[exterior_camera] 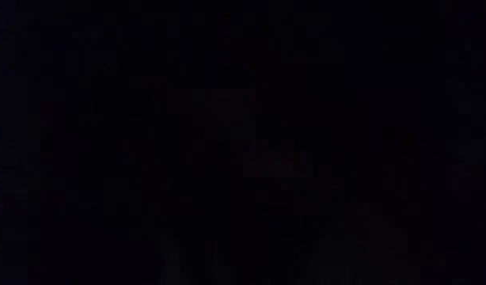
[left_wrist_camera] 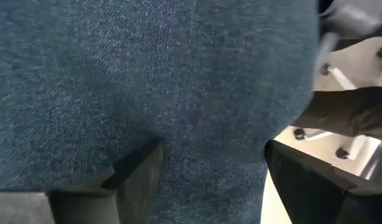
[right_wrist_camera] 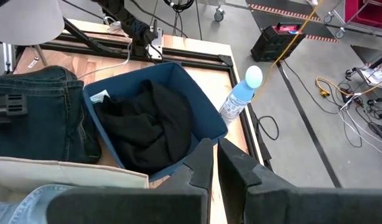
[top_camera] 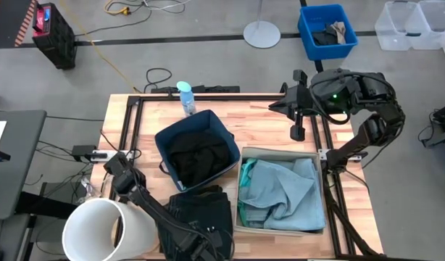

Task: Sort clothes
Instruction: Put the dark blue pants into the blue laundry organizer

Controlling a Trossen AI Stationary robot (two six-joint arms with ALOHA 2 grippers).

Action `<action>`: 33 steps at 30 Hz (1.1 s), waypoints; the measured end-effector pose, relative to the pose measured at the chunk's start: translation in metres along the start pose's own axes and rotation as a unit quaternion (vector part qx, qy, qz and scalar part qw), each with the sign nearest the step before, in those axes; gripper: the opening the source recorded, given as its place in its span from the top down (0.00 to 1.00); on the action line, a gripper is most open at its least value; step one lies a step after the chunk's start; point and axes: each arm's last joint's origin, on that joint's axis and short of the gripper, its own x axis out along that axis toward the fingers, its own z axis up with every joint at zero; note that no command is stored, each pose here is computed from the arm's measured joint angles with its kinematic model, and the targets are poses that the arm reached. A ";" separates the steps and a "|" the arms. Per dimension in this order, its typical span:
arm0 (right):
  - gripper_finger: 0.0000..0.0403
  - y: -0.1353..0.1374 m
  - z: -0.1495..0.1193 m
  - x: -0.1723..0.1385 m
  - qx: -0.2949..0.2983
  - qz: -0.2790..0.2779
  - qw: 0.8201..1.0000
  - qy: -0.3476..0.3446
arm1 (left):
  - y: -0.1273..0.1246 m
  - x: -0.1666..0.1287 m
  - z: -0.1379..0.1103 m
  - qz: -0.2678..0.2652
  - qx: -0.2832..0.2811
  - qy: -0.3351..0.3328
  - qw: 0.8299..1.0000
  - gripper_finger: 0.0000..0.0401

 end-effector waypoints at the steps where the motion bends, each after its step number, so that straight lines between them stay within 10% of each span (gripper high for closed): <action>1: 0.90 0.000 0.000 0.000 0.000 0.000 1.000 0.000 | 0.001 0.004 0.000 0.007 -0.002 0.003 1.000 0.29; 18: 0.90 0.000 0.000 0.000 0.001 0.000 1.000 0.000 | 0.015 0.037 0.009 0.083 0.007 0.003 0.997 0.33; 33: 0.90 0.000 0.000 0.000 0.000 0.000 1.000 0.000 | 0.025 0.042 0.019 0.083 0.016 0.027 0.996 0.97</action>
